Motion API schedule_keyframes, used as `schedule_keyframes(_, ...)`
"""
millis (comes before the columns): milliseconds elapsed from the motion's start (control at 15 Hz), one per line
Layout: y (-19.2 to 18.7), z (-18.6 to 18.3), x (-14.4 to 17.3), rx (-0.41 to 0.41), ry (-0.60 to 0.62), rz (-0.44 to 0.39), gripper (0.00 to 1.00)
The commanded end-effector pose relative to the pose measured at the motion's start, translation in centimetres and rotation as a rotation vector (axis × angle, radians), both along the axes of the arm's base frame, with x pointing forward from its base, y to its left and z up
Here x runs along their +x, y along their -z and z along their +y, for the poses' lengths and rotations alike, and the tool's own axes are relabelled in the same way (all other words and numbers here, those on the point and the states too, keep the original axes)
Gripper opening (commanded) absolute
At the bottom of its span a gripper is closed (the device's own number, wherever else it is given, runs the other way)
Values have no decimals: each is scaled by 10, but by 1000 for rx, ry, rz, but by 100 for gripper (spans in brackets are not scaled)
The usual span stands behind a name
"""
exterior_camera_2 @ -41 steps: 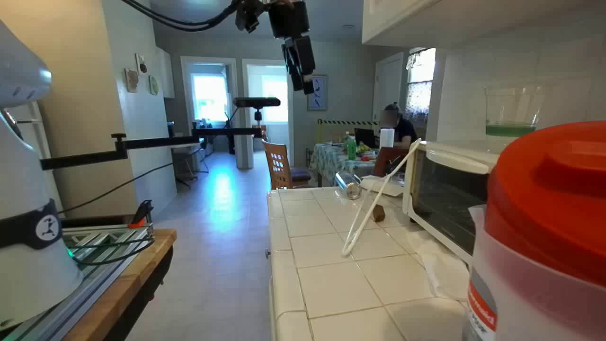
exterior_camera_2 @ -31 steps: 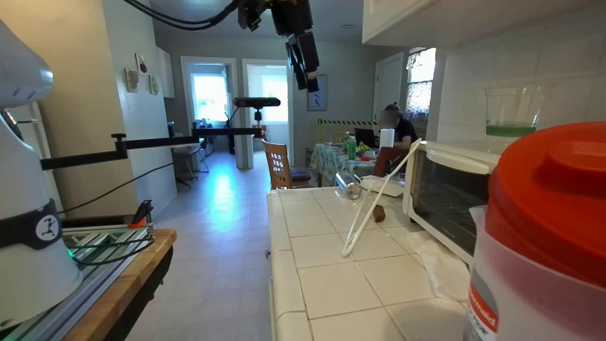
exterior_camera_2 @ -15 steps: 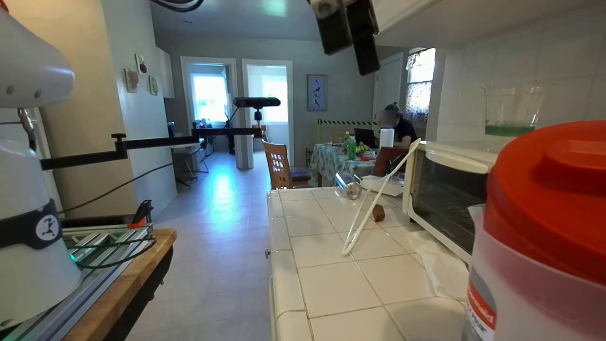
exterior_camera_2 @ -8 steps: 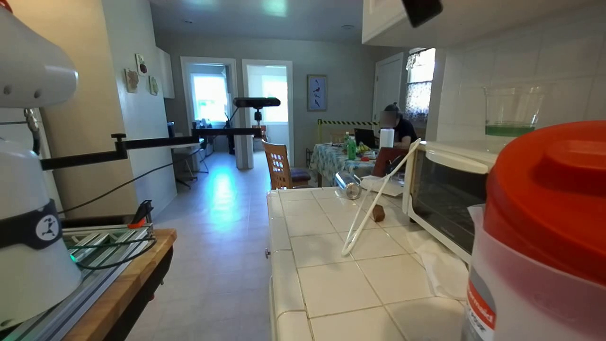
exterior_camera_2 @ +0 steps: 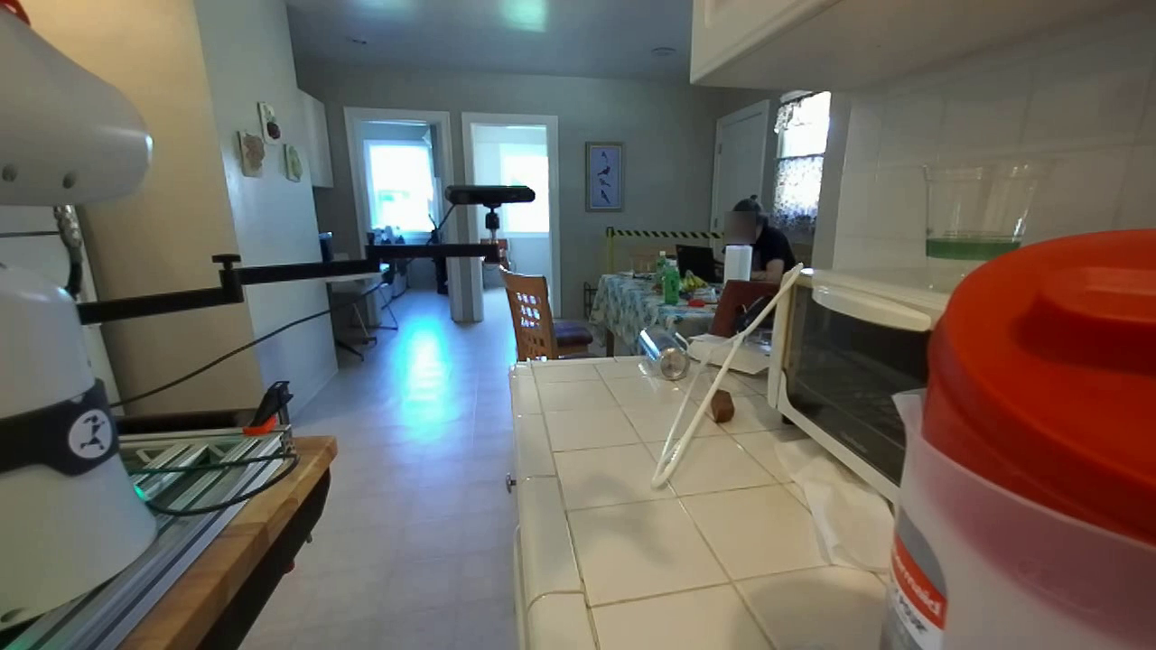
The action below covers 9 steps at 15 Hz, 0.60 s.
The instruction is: Remove the red lid from the clear jug then place the clear cup in the jug.
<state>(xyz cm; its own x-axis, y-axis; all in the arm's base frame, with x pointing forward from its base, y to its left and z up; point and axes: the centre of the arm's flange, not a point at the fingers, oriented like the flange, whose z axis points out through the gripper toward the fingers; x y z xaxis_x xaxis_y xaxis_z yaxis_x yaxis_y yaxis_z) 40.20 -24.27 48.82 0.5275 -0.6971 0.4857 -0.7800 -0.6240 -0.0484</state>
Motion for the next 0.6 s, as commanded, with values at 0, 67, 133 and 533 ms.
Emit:
schedule_keyframes(0, -2, 9, 4, 10, -56, -36, 100)
schedule_keyframes(67, -1, 10, 8, 6, -78, -59, 100)
schedule_keyframes(133, -2, 12, 12, 0, -92, -76, 100)
schedule_keyframes(533, 6, 8, 24, 57, -142, -161, 100)
